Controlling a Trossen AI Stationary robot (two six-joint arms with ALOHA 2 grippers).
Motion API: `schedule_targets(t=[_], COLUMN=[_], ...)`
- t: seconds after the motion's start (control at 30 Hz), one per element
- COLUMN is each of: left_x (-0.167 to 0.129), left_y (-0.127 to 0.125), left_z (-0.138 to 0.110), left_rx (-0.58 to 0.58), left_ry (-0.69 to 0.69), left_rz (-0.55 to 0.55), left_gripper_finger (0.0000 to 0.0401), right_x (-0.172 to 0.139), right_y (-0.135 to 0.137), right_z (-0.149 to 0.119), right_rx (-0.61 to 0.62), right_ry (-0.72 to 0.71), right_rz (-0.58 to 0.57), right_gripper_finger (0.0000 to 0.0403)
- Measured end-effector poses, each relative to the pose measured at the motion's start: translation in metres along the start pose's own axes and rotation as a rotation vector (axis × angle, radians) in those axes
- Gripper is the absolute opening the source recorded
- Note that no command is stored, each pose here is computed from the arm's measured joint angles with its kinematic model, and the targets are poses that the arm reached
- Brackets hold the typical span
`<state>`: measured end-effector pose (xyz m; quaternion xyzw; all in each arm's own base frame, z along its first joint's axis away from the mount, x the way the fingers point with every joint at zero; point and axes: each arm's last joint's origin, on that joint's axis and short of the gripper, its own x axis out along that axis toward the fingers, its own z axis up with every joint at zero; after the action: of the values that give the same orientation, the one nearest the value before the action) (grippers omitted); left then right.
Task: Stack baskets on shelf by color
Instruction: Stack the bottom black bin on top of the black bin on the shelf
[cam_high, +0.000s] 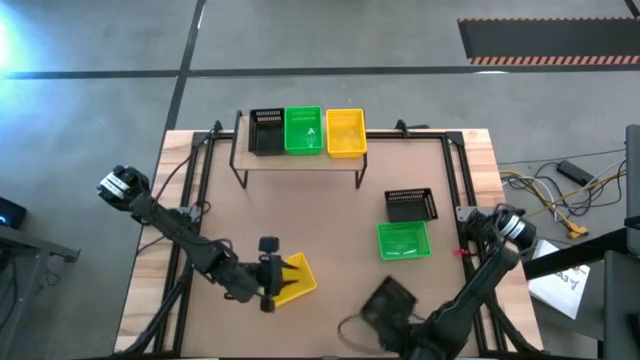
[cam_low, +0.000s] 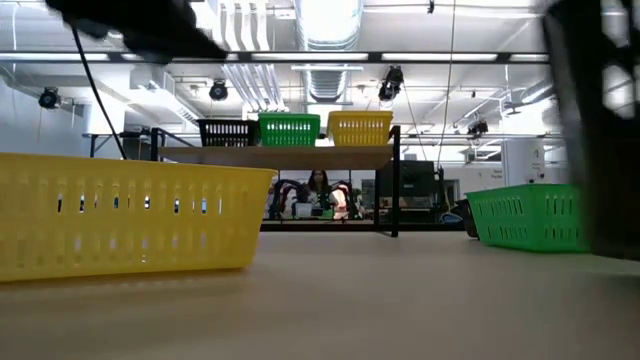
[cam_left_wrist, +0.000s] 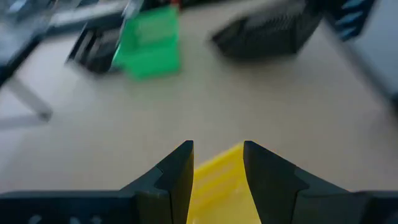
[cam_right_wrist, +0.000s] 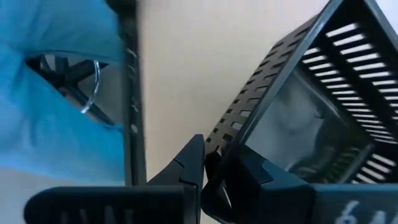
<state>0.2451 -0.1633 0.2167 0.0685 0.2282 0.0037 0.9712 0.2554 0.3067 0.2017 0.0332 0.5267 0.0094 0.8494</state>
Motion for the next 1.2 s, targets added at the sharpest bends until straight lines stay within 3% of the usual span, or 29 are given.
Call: schedule_targets(t=[0.2, 0.37, 0.63, 0.8, 1.0, 1.2], left_x=[0.005, 0.024, 0.061, 0.074, 0.081, 0.084], left_y=[-0.013, -0.025, -0.038, -0.034, -0.026, -0.023], left_z=[0.02, 0.016, 0.01, 0.006, 0.002, 0.002], left_rx=[0.066, 0.133, 0.157, 0.169, 0.173, 0.13], left_ry=[-0.22, -0.259, -0.198, -0.163, -0.124, -0.117], left_rz=[-0.213, -0.243, -0.215, -0.187, -0.177, -0.293], left_gripper_finger=[0.0125, 0.0125, 0.0125, 0.0127, 0.0163, 0.0195], right_x=[0.037, 0.057, 0.062, 0.067, 0.067, 0.05], right_y=[0.006, -0.011, -0.045, -0.055, -0.052, -0.032], right_z=[0.028, 0.054, 0.081, 0.082, 0.079, 0.058], right_rx=[-0.311, -0.413, -0.468, -0.492, -0.447, -0.393], right_ry=[-0.035, 0.049, 0.122, 0.133, 0.117, 0.058], right_rz=[-0.087, -0.18, -0.283, -0.323, -0.336, -0.435], right_gripper_finger=[0.0038, 0.0038, 0.0042, 0.0081, 0.0141, 0.0147])
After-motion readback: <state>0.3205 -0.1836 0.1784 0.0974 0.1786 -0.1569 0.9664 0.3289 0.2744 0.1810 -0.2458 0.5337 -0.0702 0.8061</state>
